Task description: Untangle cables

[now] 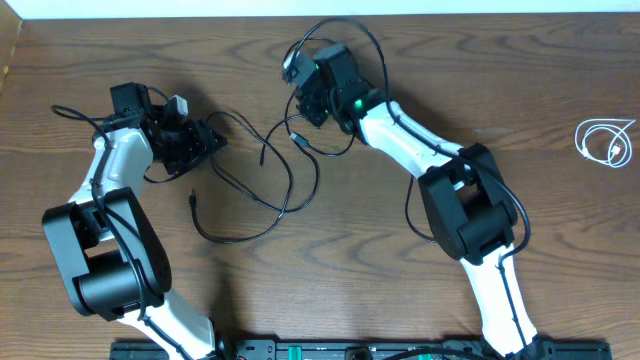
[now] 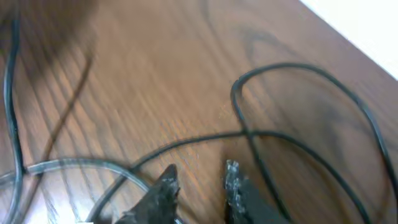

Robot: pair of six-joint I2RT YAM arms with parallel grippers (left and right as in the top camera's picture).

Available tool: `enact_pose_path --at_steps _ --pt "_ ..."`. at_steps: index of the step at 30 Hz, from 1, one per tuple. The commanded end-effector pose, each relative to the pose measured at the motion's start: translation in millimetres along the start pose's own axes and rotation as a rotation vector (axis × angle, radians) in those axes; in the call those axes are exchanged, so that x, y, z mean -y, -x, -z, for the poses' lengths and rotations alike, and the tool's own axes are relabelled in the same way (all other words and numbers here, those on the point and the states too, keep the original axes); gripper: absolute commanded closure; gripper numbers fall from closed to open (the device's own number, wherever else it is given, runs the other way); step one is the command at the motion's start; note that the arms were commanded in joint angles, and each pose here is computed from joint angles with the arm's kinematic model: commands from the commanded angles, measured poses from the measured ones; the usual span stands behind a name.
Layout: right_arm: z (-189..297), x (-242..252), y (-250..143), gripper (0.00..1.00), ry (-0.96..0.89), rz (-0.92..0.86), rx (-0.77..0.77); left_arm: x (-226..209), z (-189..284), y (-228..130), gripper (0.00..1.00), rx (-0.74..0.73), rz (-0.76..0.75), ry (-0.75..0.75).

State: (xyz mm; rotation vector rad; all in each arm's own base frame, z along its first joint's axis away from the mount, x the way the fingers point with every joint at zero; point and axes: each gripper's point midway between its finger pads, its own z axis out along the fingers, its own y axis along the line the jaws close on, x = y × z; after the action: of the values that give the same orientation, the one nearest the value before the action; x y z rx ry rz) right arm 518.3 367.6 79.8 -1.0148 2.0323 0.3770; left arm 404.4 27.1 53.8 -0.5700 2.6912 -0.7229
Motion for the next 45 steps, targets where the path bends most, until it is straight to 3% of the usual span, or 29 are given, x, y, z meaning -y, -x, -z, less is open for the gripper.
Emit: enact_pose_path --at_steps 1,3,8,15,20,26,31,35,45 --pt "18.3 5.1 41.7 0.61 0.008 -0.073 0.052 -0.5 -1.5 0.6 0.41 -0.006 -0.013 -0.010" --pt "23.8 14.6 40.9 0.53 -0.031 -0.150 0.017 -0.5 -1.6 0.5 0.41 -0.007 -0.013 -0.011" --pt "28.7 43.7 29.7 0.49 -0.139 -0.384 -0.010 -0.5 -1.5 0.5 0.41 -0.006 -0.009 -0.011" --pt "15.1 59.6 -5.1 0.37 -0.181 -0.342 -0.089 -0.4 -1.5 0.4 0.41 -0.007 -0.006 -0.011" --pt "14.0 75.1 -31.1 0.34 -0.298 -0.376 -0.163 -0.4 -1.7 0.3 0.41 -0.007 -0.006 -0.011" --pt "4.6 69.2 -47.8 0.36 -0.295 -0.428 -0.200 -0.5 -1.6 0.4 0.41 -0.007 -0.006 -0.011" --pt "0.1 72.2 -65.3 0.43 -0.349 -0.540 -0.226 -0.3 -1.6 0.4 0.41 -0.007 -0.006 -0.011" --pt "5.1 77.6 -77.9 0.41 -0.431 -0.678 -0.241 -0.3 -1.6 0.3 0.41 -0.007 -0.006 -0.011" --pt "5.7 75.4 -86.0 0.29 -0.499 -0.746 -0.248 -0.4 -1.7 0.3 0.41 -0.007 -0.005 -0.011"
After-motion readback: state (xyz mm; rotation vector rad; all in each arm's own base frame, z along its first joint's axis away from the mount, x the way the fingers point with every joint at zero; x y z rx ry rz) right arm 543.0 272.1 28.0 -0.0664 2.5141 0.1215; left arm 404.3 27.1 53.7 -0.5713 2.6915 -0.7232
